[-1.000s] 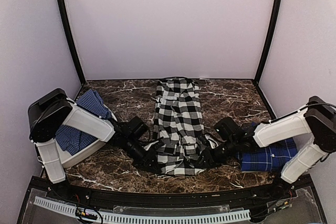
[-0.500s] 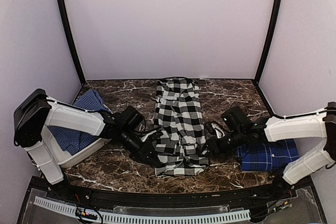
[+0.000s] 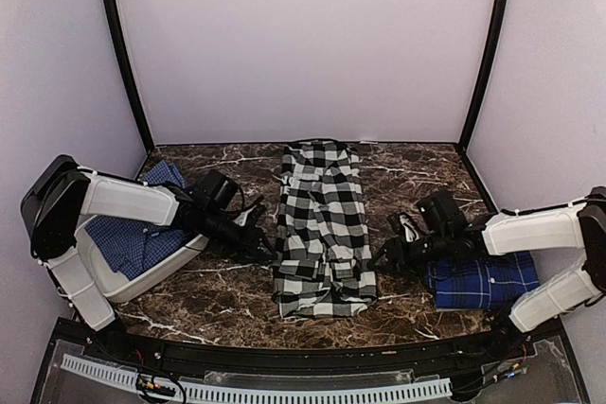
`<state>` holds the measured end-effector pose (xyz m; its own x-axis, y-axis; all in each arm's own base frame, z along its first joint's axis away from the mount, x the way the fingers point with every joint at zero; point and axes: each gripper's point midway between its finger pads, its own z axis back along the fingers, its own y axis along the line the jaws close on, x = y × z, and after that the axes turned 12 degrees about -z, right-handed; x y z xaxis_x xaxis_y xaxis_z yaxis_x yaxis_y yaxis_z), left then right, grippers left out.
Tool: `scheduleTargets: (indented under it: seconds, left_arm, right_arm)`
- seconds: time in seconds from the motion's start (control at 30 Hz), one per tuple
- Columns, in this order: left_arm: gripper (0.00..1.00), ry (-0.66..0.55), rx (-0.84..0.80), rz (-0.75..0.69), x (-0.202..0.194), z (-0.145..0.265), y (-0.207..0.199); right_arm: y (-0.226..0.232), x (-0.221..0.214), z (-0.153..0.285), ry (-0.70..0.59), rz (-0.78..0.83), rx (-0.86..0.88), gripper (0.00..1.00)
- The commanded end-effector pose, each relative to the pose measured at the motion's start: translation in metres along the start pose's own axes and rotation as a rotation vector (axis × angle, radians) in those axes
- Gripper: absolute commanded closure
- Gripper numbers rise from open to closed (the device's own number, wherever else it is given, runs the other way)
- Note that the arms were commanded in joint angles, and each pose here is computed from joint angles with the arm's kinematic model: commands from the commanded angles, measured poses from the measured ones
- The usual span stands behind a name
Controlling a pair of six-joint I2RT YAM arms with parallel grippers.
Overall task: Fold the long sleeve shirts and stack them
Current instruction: Pick up the rectangle-folded shirt from the center of the board.
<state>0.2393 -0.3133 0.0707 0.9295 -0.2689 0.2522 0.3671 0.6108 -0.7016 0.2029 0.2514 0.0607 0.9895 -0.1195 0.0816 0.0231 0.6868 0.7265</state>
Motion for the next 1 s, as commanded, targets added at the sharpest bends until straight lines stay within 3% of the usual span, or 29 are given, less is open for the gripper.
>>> scheduleTargets:
  seconds: [0.0, 0.53, 0.97]
  left_arm:
    - [0.68, -0.047, 0.036, 0.045, 0.014, -0.01, 0.011]
    - [0.64, 0.024, 0.021, 0.117, -0.008, -0.043, 0.023]
    - [0.75, 0.054, -0.005, 0.159, -0.02, -0.051, 0.016]
  right_arm:
    - [0.003, 0.001, -0.007, -0.001, -0.016, 0.069, 0.45]
    - [-0.007, -0.002, -0.026, 0.035, -0.055, 0.101, 0.46]
    - [-0.003, 0.0, -0.035, 0.042, -0.072, 0.144, 0.51]
